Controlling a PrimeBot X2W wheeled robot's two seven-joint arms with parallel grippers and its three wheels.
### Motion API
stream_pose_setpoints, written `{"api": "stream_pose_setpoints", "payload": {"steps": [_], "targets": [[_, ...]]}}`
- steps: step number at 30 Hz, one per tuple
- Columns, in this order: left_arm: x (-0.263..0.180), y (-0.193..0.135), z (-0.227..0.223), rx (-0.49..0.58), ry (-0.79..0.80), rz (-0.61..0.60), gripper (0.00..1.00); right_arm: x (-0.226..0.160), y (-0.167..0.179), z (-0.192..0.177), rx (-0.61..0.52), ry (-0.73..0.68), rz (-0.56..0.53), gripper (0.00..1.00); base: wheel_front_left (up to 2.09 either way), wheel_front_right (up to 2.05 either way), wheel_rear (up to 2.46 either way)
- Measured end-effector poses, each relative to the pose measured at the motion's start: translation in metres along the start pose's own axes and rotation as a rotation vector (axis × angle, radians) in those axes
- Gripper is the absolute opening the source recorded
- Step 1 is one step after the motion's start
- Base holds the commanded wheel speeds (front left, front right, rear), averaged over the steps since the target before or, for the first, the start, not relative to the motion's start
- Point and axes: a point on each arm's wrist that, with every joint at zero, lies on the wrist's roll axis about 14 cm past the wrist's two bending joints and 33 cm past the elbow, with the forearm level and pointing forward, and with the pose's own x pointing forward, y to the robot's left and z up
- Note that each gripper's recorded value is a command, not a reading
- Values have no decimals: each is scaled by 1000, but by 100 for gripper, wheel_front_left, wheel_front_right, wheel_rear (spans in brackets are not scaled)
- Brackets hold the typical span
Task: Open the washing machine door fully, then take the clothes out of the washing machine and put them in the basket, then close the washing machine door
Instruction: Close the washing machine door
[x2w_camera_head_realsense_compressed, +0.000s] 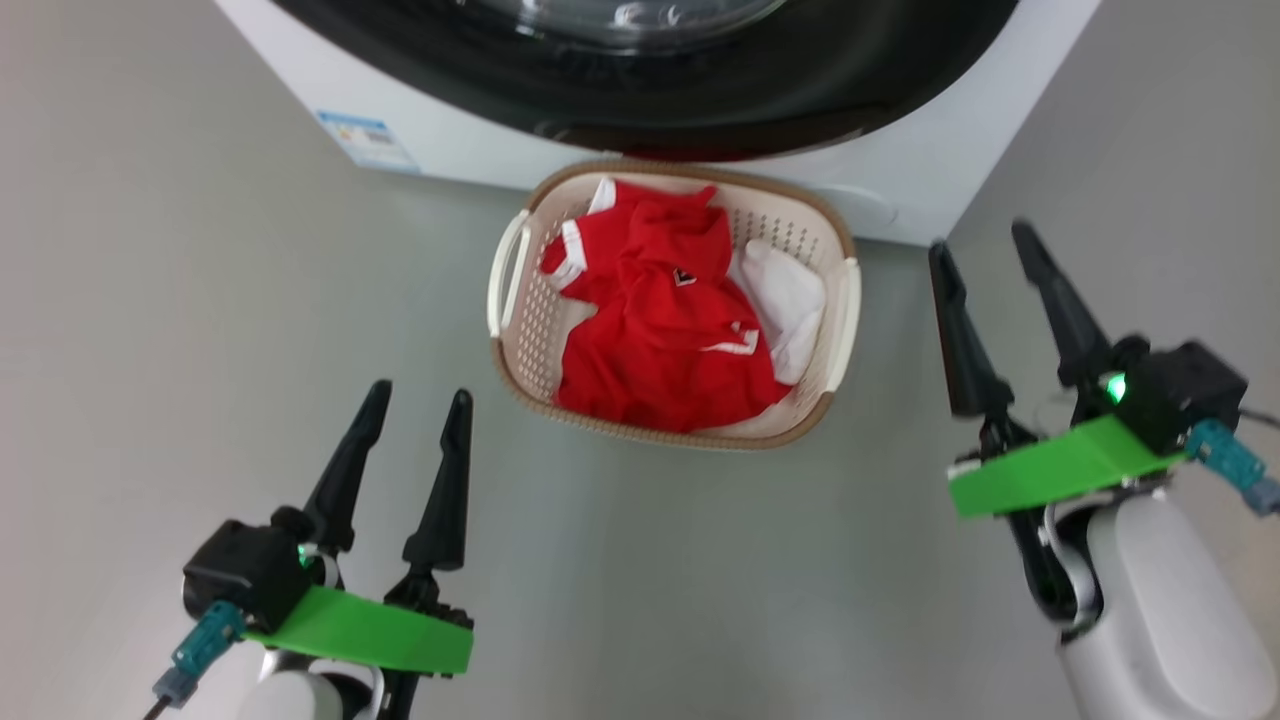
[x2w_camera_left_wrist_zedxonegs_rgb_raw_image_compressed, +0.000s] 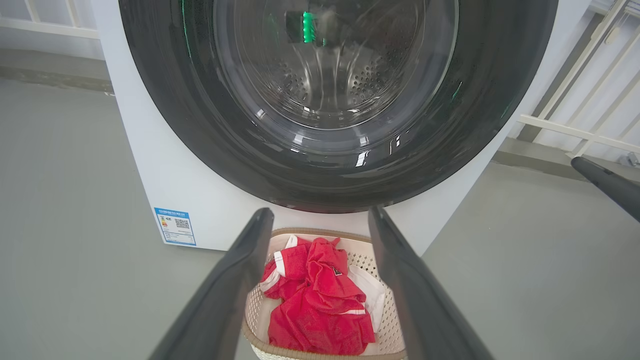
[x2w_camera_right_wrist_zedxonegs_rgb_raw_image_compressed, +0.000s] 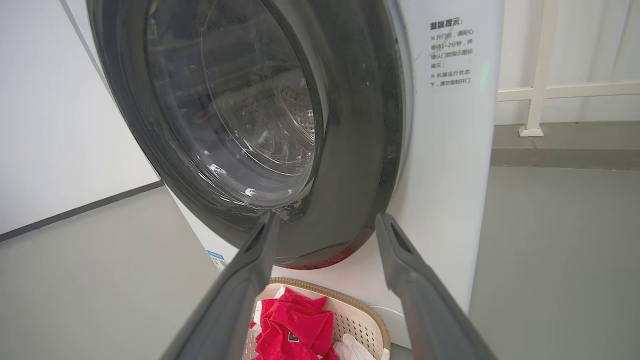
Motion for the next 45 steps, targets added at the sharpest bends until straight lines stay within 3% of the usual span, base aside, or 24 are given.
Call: {"api": "stream_pose_setpoints", "payload": {"steps": [13,35,45], "targets": [[-13,-17,7,4,-14,-61,100,-73,-26,5,-7,43,-126,100,0,0,0],[-21,-33,9,3,-16,-117,100,-156,-77,23,-32,22,-352,100,0,0,0],[-21,-33,6,3,-10,-119,100,-174,-84,22,-5,20,-401,100,0,0,0]]}}
